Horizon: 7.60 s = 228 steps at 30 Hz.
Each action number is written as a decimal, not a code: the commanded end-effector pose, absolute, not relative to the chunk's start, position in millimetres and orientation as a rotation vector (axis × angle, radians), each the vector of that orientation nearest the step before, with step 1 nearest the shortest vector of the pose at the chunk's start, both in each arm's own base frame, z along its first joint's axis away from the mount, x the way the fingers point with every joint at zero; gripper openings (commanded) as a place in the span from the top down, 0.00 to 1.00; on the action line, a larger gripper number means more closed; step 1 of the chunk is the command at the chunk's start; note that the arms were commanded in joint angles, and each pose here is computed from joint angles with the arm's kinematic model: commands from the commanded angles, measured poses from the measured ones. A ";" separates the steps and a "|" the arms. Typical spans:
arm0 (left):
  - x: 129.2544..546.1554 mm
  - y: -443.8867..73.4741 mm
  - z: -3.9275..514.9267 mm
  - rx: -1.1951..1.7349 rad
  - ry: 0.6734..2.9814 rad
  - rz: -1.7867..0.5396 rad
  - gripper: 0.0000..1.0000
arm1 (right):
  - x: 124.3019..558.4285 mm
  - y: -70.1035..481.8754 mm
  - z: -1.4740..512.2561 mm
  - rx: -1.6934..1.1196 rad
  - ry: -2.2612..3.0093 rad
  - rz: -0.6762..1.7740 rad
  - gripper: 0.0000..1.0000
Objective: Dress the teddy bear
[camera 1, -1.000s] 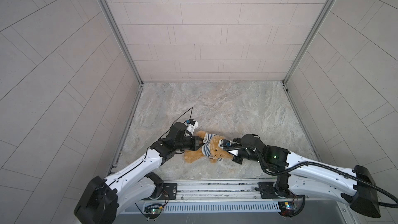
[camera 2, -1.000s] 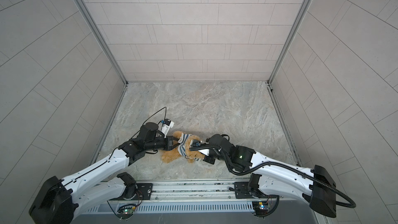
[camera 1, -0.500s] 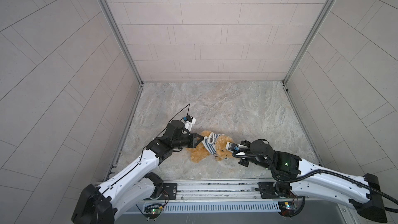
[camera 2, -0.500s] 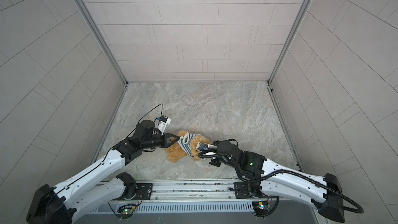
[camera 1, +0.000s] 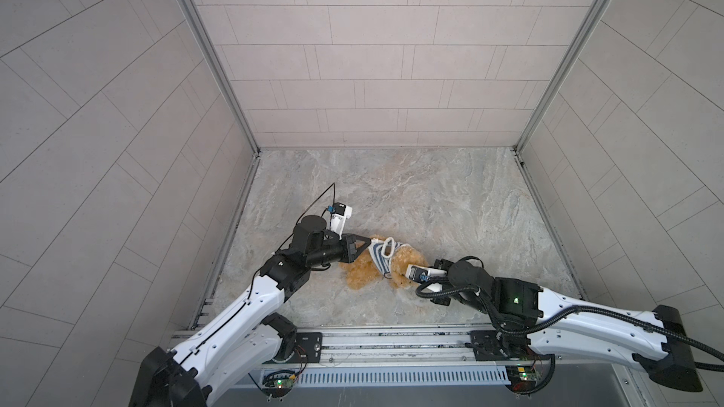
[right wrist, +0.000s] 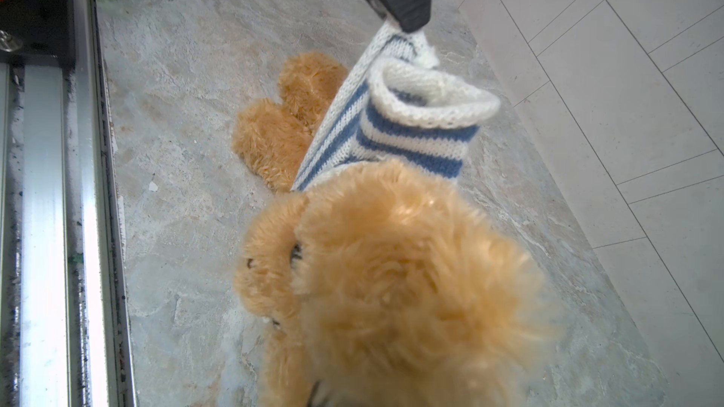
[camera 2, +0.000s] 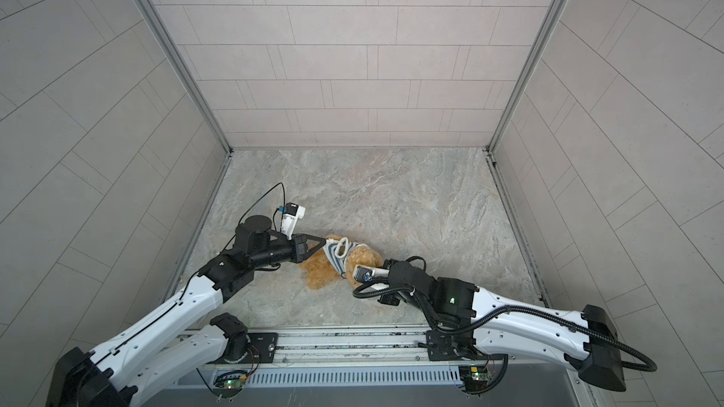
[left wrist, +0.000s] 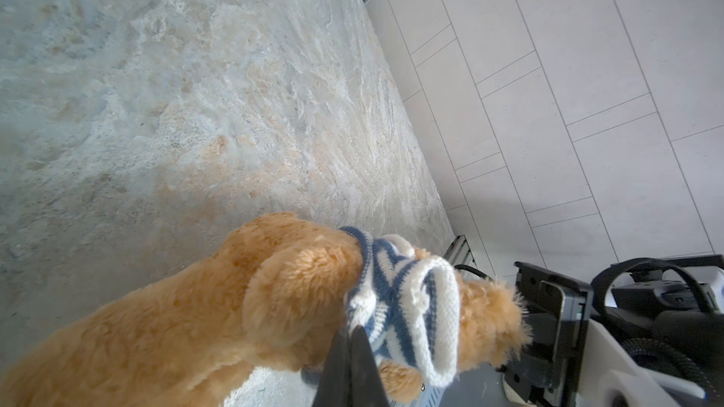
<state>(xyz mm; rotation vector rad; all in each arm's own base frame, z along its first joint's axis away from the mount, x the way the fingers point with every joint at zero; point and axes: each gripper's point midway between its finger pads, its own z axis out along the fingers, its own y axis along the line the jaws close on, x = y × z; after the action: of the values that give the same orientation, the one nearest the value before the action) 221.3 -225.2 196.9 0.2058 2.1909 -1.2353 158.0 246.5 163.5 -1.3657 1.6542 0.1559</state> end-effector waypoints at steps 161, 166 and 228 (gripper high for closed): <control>249.4 -270.4 51.4 0.272 2.559 -0.826 0.64 | 218.1 193.4 72.3 -0.278 2.296 0.557 0.38; 249.1 -270.4 54.5 0.272 2.551 -0.833 0.64 | 221.4 196.5 73.5 -0.317 2.277 0.546 0.52; 235.3 -261.2 173.0 0.345 2.069 -1.124 0.36 | 191.7 281.8 263.7 -0.113 1.927 1.172 1.00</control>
<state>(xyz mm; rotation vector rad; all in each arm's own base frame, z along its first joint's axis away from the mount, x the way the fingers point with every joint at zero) 228.0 -250.2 143.5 0.2936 2.1882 -1.0648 196.1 279.8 237.0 -0.1029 1.9907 1.1084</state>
